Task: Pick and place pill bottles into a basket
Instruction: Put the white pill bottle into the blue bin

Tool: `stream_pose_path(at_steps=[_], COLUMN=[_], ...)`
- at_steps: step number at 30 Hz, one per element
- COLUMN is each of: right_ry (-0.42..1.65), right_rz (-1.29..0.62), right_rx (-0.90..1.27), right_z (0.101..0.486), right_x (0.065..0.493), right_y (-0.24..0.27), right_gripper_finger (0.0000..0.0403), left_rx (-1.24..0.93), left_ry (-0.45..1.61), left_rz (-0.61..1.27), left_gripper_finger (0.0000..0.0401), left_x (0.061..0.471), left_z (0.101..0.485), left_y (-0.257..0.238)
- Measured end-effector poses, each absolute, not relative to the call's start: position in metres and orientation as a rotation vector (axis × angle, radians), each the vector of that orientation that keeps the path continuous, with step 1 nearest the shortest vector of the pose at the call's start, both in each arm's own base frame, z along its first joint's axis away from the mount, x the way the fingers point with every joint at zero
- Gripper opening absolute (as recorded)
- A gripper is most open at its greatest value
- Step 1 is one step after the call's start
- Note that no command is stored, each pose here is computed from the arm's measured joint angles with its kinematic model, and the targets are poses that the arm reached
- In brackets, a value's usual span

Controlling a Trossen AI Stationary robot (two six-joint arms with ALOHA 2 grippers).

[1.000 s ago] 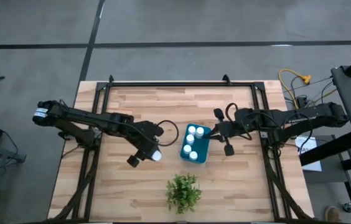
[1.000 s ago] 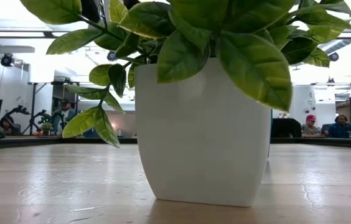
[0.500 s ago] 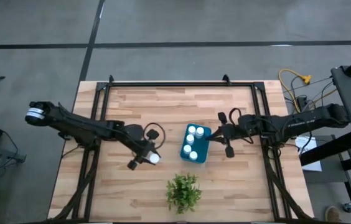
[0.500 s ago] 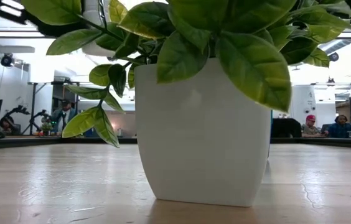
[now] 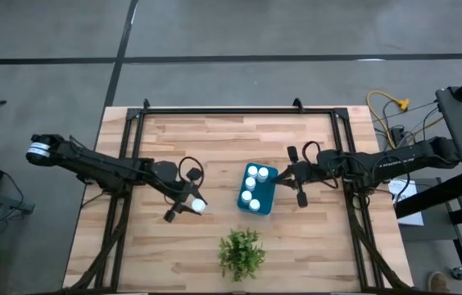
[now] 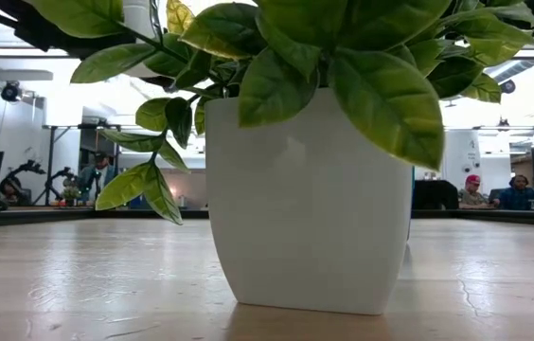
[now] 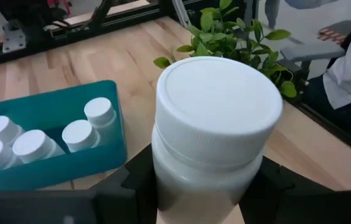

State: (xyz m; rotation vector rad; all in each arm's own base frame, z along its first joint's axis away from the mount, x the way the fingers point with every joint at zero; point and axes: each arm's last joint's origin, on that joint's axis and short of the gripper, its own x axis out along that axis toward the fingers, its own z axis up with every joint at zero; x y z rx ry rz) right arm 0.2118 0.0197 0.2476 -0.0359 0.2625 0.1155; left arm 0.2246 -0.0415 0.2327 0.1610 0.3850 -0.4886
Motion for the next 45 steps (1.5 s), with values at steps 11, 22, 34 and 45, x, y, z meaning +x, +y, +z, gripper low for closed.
stream_pose_path(at_steps=[11, 22, 34, 45], right_ry=[0.262, 0.274, 0.311, 0.31], right_rz=[0.116, 0.118, 0.035, 0.003], right_rx=[-0.037, -0.036, -0.029, -0.014], right_z=[0.249, 0.246, 0.239, 0.239], right_x=[0.212, 0.213, 0.219, 0.219], right_y=[0.02, 0.02, 0.018, 0.017], right_gripper_finger=[0.0008, 0.0008, 0.0008, 0.0008], left_rx=[0.12, 0.05, 0.022, -0.012], left_ry=[0.375, 0.358, 0.232, 0.332], left_rz=[-0.479, -0.465, -0.401, -0.388], left_gripper_finger=[0.0145, 0.0145, 0.0145, 0.0145], left_x=[0.222, 0.226, 0.205, 0.196], left_z=[0.21, 0.165, 0.127, 0.112], left_y=[-0.041, -0.042, -0.037, -0.036])
